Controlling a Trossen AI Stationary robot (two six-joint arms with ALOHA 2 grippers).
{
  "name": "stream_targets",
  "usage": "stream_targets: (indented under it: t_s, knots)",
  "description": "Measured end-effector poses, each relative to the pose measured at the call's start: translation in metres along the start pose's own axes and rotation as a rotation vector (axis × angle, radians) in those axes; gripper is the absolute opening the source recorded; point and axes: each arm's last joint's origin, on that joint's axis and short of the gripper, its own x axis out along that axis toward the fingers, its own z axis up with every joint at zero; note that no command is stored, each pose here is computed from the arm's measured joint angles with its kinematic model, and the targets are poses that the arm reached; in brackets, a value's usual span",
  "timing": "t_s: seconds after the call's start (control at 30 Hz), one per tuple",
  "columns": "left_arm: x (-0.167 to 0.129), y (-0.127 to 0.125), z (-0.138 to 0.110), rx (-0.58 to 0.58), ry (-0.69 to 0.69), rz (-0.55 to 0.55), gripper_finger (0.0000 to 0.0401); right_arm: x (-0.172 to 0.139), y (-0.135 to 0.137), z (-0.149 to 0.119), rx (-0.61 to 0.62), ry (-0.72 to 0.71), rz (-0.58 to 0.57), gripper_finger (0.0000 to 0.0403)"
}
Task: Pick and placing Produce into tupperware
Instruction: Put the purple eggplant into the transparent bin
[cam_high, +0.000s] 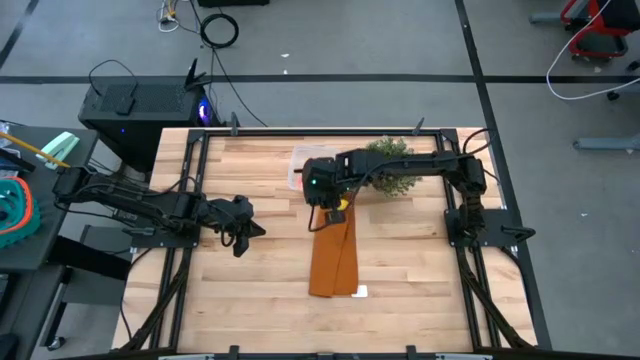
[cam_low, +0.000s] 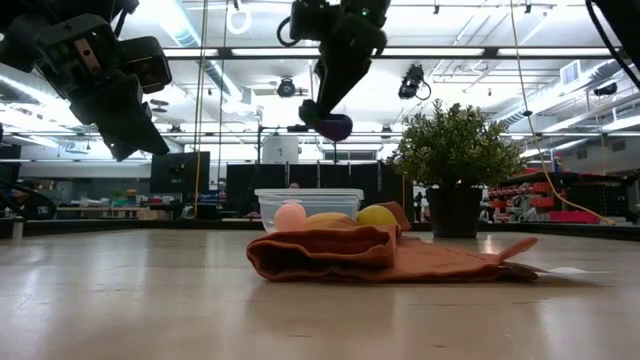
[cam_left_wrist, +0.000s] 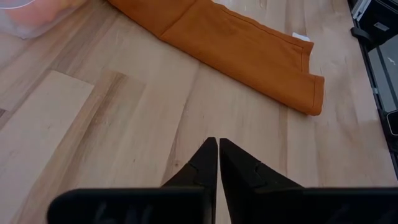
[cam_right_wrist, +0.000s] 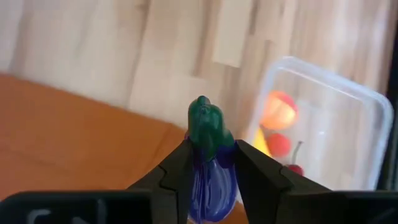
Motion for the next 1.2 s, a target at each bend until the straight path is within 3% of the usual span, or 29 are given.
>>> stream_targets:
  t_s: [0.47,0.73,1.03,1.2]
  knots:
    - [0.000,0.000,0.000,-0.020,0.000,-0.001,0.0015,-0.016,-0.059,0.010,0.078,-0.153,-0.131,0.0116]
    - [0.000,0.000,0.000,-0.030,0.000,0.000,0.0021,0.008,-0.088,0.041,0.107,-0.167,-0.149,0.0116]
    - [0.000,0.000,0.000,-0.050,-0.001,0.002,0.0015,0.028,-0.126,0.007,0.201,0.052,-0.121,0.0113]
    - [0.000,0.001,0.000,-0.044,-0.003,0.009,0.0022,0.032,-0.147,-0.002,0.267,0.035,-0.148,0.0108]
